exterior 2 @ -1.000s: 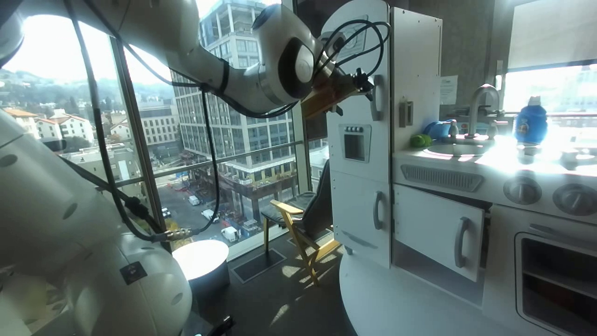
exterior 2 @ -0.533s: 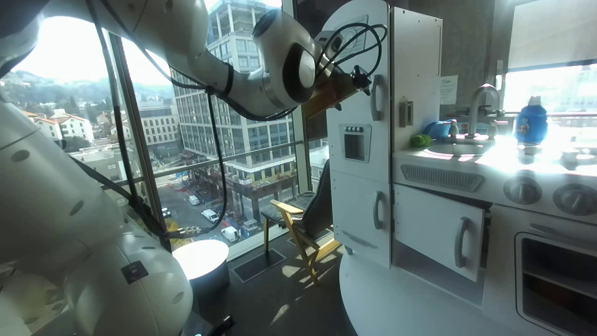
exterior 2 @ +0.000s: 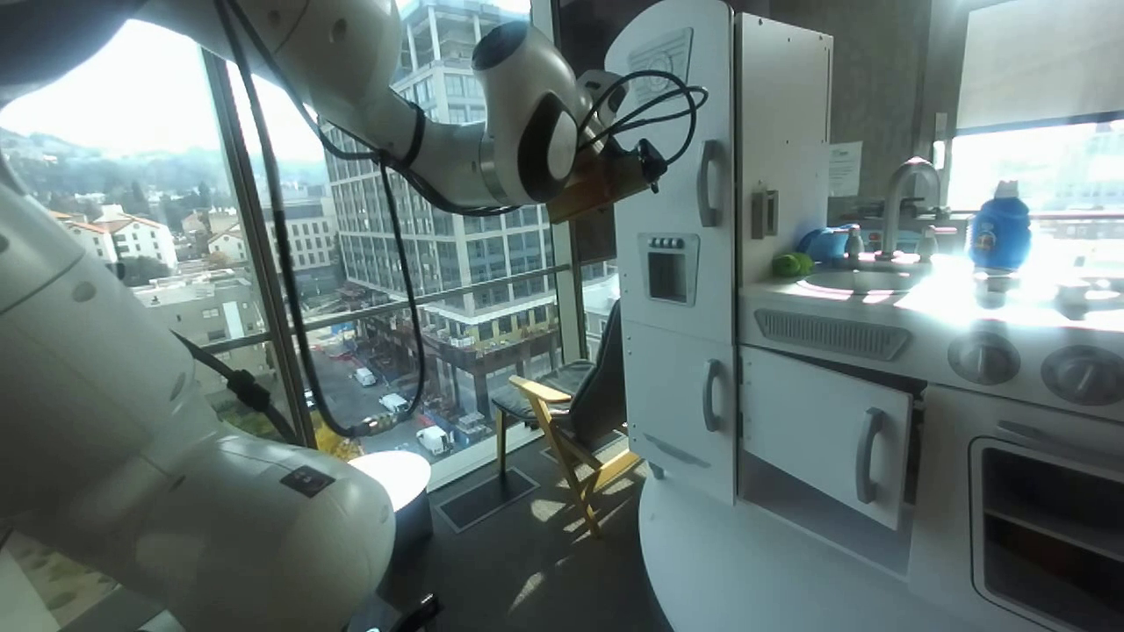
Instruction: Open all the white object's doors
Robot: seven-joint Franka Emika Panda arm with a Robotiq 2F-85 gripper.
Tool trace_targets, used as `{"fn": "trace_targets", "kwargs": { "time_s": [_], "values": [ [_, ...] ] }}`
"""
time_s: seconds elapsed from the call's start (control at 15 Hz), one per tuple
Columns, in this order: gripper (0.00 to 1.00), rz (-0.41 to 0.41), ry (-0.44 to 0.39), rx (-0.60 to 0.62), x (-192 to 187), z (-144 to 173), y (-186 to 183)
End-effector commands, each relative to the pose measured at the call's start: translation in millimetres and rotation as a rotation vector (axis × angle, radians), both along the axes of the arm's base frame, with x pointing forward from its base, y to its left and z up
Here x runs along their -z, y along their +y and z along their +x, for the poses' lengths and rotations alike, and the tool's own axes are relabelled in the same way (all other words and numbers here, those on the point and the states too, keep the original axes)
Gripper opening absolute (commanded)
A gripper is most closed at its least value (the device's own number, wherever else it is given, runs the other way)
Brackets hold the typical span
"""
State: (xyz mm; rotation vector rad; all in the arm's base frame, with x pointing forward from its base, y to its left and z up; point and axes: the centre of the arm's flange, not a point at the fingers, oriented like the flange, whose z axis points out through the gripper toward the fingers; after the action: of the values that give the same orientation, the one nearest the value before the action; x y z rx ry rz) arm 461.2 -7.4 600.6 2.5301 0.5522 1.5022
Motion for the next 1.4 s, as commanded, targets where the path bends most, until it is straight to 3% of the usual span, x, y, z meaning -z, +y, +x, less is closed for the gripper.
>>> {"fn": "trace_targets", "kwargs": {
  "time_s": [0.0,0.27,0.47,1.13,1.33],
  "values": [
    [1.00,-0.042,-0.019,0.091,-13,-3,-17],
    [1.00,-0.086,0.001,0.273,-16,-1,-61],
    [1.00,-0.085,-0.006,0.332,-18,0,-82],
    [1.00,-0.084,-0.026,0.309,-17,45,-71],
    [1.00,-0.030,0.017,0.288,-21,43,-67]
  ]
}}
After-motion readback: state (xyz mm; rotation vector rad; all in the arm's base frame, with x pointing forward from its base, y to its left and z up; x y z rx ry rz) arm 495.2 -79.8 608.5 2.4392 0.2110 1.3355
